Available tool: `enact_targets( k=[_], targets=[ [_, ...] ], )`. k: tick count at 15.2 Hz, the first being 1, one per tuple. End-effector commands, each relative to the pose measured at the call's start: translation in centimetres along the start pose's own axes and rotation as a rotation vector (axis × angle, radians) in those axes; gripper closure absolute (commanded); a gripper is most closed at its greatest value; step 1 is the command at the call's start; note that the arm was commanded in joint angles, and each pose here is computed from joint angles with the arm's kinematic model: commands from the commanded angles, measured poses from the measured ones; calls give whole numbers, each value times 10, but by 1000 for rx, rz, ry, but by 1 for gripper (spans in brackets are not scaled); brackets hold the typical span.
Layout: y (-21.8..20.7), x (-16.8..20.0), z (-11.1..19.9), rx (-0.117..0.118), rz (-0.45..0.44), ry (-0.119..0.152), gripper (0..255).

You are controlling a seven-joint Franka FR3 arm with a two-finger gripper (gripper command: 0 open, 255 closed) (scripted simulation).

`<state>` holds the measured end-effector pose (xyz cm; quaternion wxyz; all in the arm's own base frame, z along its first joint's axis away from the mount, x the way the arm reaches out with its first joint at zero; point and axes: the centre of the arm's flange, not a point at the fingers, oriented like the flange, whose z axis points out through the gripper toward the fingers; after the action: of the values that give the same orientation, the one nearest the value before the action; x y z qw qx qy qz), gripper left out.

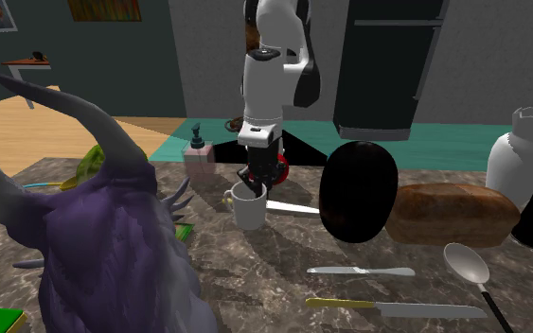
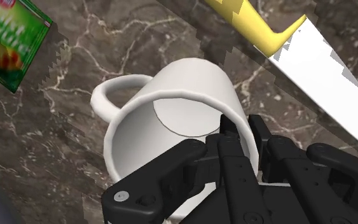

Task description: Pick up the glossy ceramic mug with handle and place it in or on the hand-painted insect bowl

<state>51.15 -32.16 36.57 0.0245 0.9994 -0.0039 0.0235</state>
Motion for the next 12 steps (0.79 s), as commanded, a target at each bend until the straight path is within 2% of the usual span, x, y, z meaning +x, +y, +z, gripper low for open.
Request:
enact_targets(
  k=[1, 12],
  targets=[
    [0, 1, -10, 0, 0, 0, 255],
    [2, 4, -68, 0, 0, 0, 255]
  ],
)
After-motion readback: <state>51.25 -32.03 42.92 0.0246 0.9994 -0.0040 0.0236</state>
